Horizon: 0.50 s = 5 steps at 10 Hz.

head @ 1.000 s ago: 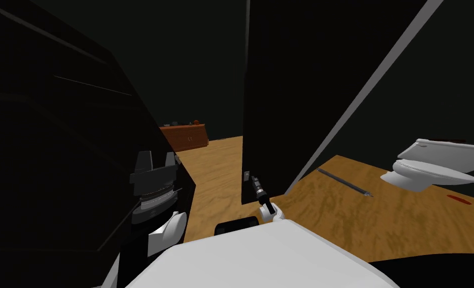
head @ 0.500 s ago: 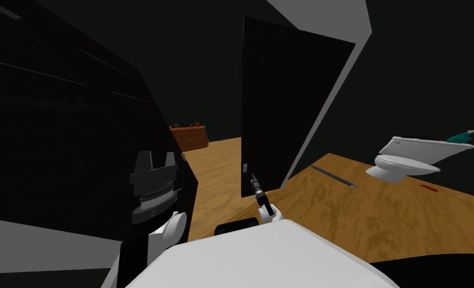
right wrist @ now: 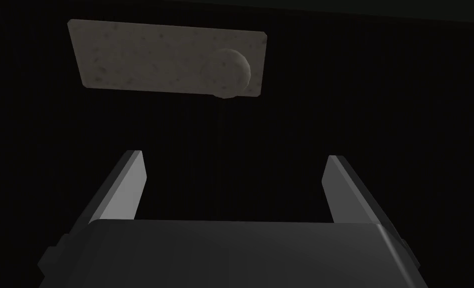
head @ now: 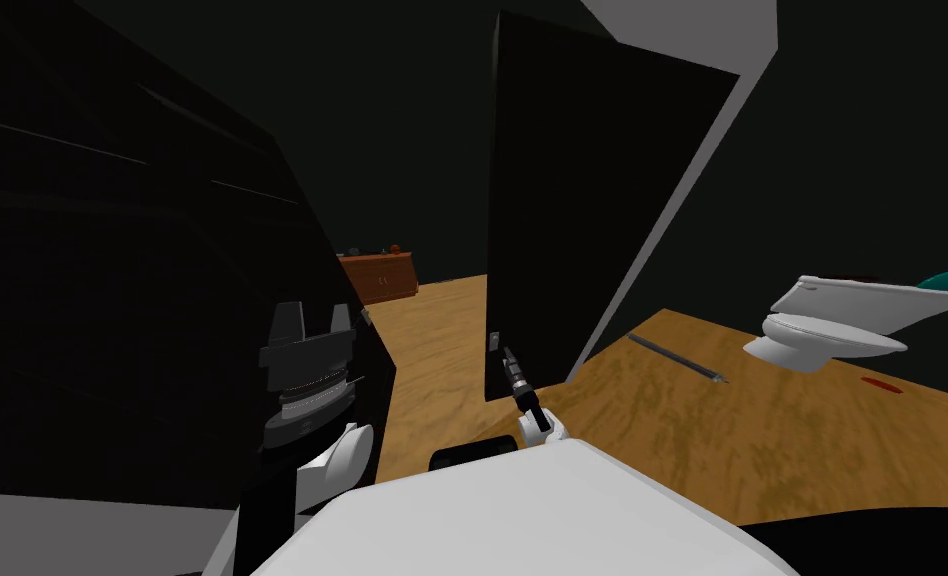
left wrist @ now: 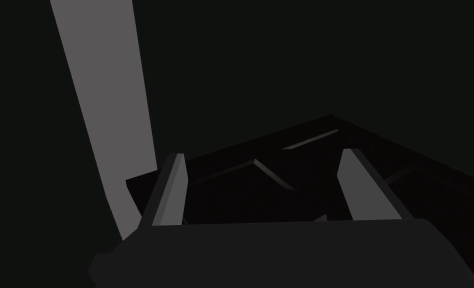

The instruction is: Push the door open

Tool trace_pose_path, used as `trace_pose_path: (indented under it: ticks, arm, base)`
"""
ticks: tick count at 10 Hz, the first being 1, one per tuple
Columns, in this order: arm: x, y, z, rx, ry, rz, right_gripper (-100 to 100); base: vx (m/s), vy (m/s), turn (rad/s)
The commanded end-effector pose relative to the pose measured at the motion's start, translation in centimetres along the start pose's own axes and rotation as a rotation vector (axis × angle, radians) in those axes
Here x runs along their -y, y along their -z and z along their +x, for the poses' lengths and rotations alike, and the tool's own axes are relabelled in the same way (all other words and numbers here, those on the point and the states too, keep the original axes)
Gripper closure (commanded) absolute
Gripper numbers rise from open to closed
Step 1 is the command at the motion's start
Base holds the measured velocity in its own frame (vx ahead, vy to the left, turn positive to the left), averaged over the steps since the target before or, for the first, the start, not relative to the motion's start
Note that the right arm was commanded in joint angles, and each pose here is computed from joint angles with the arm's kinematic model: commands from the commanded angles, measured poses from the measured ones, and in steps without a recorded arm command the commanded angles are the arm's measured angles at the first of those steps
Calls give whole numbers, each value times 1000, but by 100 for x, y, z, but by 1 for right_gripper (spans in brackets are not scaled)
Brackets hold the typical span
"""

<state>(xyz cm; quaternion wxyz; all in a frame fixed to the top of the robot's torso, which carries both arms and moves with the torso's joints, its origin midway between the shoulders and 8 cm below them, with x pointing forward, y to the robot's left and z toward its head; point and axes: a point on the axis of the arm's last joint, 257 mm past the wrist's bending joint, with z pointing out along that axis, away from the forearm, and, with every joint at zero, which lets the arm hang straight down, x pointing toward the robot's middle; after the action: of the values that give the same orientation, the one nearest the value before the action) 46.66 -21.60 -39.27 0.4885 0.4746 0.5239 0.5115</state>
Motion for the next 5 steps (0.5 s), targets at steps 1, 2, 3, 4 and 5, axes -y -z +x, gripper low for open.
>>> trace_pose_path:
  ticks: [1, 2, 3, 4, 5]
  arm:
    - [-7, 6, -24, 4, 3, -3, -100]
    - [-8, 9, -30, 6, 2, -5, -100]
    - [-9, 11, -30, 9, 1, -6, -100]
    - [-11, 14, -22, 12, -2, -8, -100]
    - [-12, 16, -7, 14, -7, -10, -100]
  base:
    - [221, 16, 26]
    - [219, 36, 30]
    - [206, 34, 20]
    - [233, 42, 31]
    - [229, 5, 24]
